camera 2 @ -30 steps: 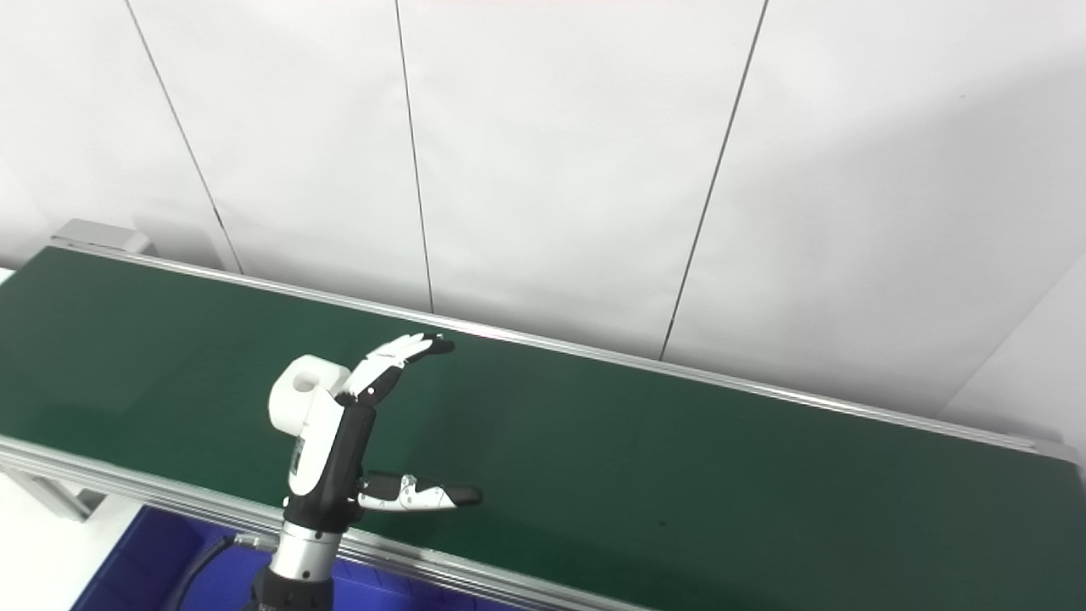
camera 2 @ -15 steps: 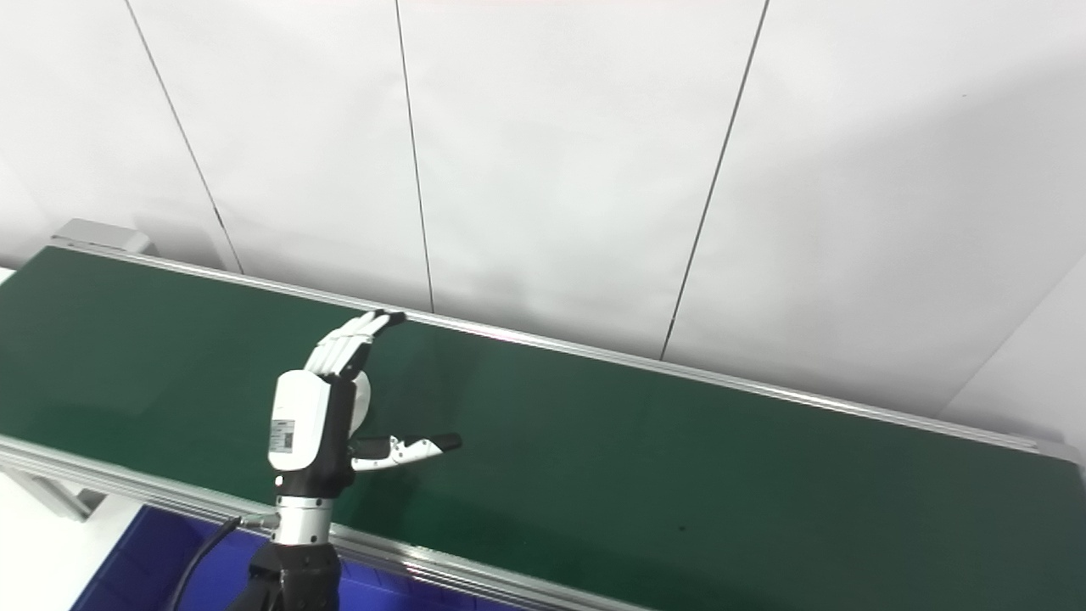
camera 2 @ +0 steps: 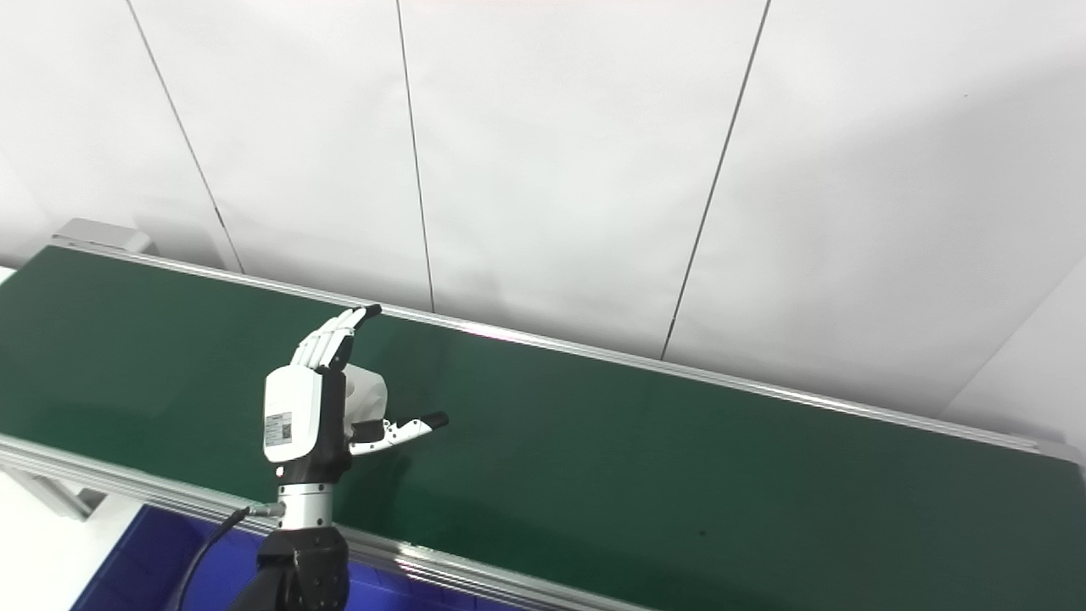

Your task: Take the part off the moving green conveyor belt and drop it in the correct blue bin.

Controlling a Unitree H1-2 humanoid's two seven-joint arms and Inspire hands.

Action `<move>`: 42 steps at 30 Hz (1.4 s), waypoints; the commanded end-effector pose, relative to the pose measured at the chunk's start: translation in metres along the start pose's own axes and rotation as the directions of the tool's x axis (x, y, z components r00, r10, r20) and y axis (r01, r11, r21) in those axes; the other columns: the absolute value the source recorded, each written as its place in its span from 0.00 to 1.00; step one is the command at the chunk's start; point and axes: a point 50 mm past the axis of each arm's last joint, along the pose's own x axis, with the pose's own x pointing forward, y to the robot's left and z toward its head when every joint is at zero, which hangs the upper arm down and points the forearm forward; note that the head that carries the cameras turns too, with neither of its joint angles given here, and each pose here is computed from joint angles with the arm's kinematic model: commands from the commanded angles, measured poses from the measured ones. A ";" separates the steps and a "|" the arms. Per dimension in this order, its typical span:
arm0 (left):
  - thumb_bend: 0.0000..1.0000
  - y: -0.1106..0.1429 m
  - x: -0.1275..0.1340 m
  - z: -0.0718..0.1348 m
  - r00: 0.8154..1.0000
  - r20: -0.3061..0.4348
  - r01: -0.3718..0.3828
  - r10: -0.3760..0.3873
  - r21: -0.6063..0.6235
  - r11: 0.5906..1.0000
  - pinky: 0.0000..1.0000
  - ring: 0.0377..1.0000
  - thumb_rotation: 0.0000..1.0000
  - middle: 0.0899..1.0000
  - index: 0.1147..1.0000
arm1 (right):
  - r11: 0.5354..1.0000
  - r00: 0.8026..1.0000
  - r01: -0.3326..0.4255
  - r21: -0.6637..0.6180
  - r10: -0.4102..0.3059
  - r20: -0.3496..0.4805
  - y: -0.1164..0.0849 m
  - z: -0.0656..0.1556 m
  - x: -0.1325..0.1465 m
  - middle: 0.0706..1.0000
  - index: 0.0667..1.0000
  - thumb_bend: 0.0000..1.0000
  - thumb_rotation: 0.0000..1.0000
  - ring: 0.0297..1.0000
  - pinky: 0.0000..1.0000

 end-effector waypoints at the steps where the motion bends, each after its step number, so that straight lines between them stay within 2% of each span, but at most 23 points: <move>1: 0.91 0.003 0.012 0.007 0.999 0.023 -0.035 0.035 0.001 0.999 0.79 0.81 0.47 0.82 0.76 | 1.000 0.998 -0.006 -0.019 0.007 0.062 0.001 0.008 0.002 0.90 0.85 0.92 0.91 0.93 0.95; 11: 0.94 0.002 0.011 0.006 1.000 0.005 0.031 -0.031 0.065 0.997 0.77 0.80 0.40 0.81 0.75 | 1.000 0.998 -0.005 -0.025 0.007 0.058 0.004 0.008 0.002 0.90 0.86 0.92 0.90 0.94 0.99; 19: 0.97 0.032 0.001 0.017 0.990 0.041 0.132 -0.138 0.122 0.984 0.76 0.79 0.41 0.81 0.74 | 1.000 0.998 -0.015 -0.020 0.016 0.061 0.006 0.008 0.000 0.91 0.87 0.91 0.90 0.95 1.00; 22: 0.96 0.037 0.000 0.021 0.988 0.028 0.144 -0.150 0.136 0.980 0.75 0.78 0.36 0.80 0.74 | 1.000 0.997 -0.018 -0.021 0.019 0.068 0.007 0.010 0.000 0.91 0.87 0.90 0.89 0.95 1.00; 27: 0.92 0.037 0.001 0.024 0.987 -0.012 0.160 -0.160 0.163 0.974 0.70 0.77 0.21 0.79 0.73 | 1.000 0.998 -0.011 -0.013 0.012 0.068 0.009 0.009 0.002 0.90 0.86 0.90 0.90 0.94 0.99; 29: 0.88 0.038 0.001 0.026 0.986 -0.017 0.166 -0.165 0.167 0.972 0.66 0.75 0.10 0.78 0.71 | 1.000 0.998 -0.010 -0.011 0.011 0.067 0.010 0.009 0.001 0.90 0.86 0.90 0.91 0.93 0.97; 30: 0.86 0.039 0.002 0.027 0.986 -0.020 0.169 -0.168 0.169 0.971 0.59 0.72 0.04 0.78 0.71 | 1.000 0.998 -0.009 -0.008 0.010 0.068 0.010 0.008 0.001 0.90 0.86 0.91 0.90 0.93 0.97; 34: 0.85 0.041 0.006 0.029 0.984 -0.044 0.179 -0.173 0.205 0.962 0.48 0.62 0.00 0.76 0.69 | 1.000 0.997 -0.007 0.004 0.006 0.072 0.011 0.008 0.002 0.90 0.86 0.92 0.90 0.94 0.99; 36: 0.85 0.036 0.007 0.027 0.983 -0.052 0.183 -0.176 0.225 0.957 0.47 0.61 0.00 0.76 0.69 | 1.000 0.997 -0.009 0.005 0.009 0.075 0.011 0.008 0.002 0.90 0.87 0.92 0.90 0.94 1.00; 39: 0.85 0.025 0.009 0.023 0.982 -0.069 0.187 -0.176 0.224 0.956 0.52 0.66 0.00 0.77 0.70 | 1.000 0.998 -0.007 -0.015 0.008 0.067 0.012 0.009 0.002 0.90 0.87 0.93 0.91 0.94 1.00; 42: 0.85 0.015 0.011 0.021 0.983 -0.081 0.179 -0.165 0.211 0.961 0.52 0.65 0.00 0.77 0.70 | 1.000 0.998 -0.008 -0.016 0.009 0.068 0.012 0.010 0.002 0.90 0.87 0.92 0.92 0.94 0.99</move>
